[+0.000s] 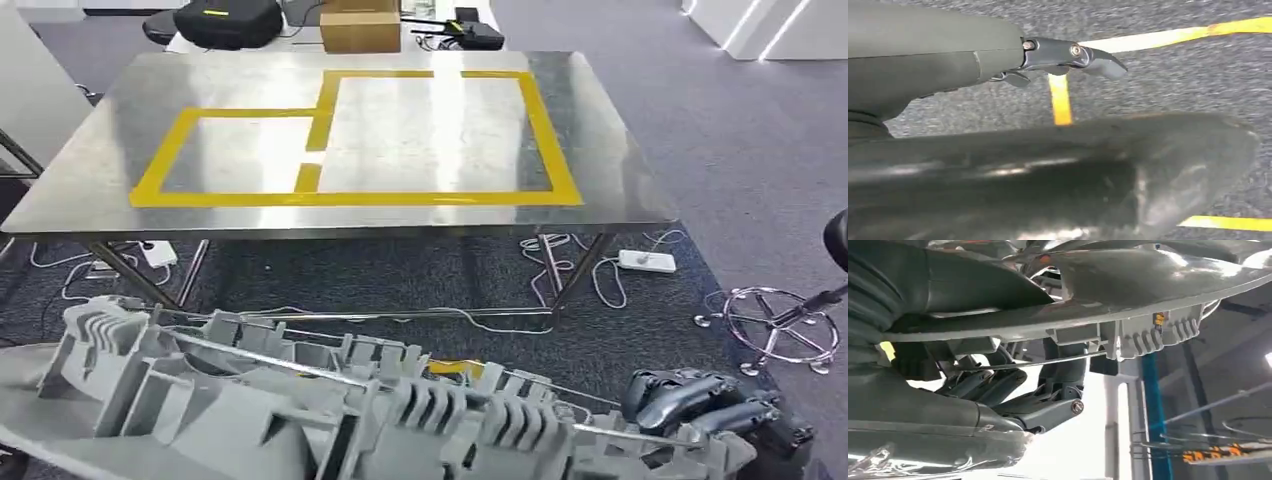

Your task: Take the parts from the cabinet and place them on the table.

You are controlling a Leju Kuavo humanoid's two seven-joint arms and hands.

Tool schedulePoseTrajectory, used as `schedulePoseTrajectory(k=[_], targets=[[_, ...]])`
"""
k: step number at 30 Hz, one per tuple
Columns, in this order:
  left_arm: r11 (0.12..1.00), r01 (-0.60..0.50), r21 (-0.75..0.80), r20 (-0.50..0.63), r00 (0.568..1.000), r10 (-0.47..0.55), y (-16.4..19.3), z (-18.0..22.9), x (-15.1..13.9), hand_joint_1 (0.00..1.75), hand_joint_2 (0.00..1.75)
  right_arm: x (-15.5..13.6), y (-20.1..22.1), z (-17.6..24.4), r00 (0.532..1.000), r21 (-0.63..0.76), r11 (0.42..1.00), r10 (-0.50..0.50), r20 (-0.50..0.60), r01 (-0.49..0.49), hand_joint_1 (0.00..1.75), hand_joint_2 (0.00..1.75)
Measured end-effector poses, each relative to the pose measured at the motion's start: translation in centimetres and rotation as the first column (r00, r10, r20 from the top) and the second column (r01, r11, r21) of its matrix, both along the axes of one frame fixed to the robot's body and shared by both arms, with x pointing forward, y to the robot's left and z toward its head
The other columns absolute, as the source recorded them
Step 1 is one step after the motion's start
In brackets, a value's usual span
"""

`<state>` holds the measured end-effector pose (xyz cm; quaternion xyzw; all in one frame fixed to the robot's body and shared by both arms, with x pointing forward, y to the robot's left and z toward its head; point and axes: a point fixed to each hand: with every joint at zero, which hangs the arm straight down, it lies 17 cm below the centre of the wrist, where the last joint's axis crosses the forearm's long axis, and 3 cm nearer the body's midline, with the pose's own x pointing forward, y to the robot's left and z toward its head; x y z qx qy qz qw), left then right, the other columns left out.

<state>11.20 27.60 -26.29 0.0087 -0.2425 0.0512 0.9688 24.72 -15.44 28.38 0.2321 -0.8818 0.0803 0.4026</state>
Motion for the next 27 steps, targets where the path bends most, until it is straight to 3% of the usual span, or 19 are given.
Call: schedulePoseTrajectory(k=[27], targets=[[1.0, 0.004, -0.004, -0.005, 1.0, -0.004, -0.38, -0.05, -0.28, 0.0, 0.0, -0.5, -0.13, 0.68, 1.0, 0.003, 1.0, -0.003, 0.015, 0.003, 1.75, 1.75]])
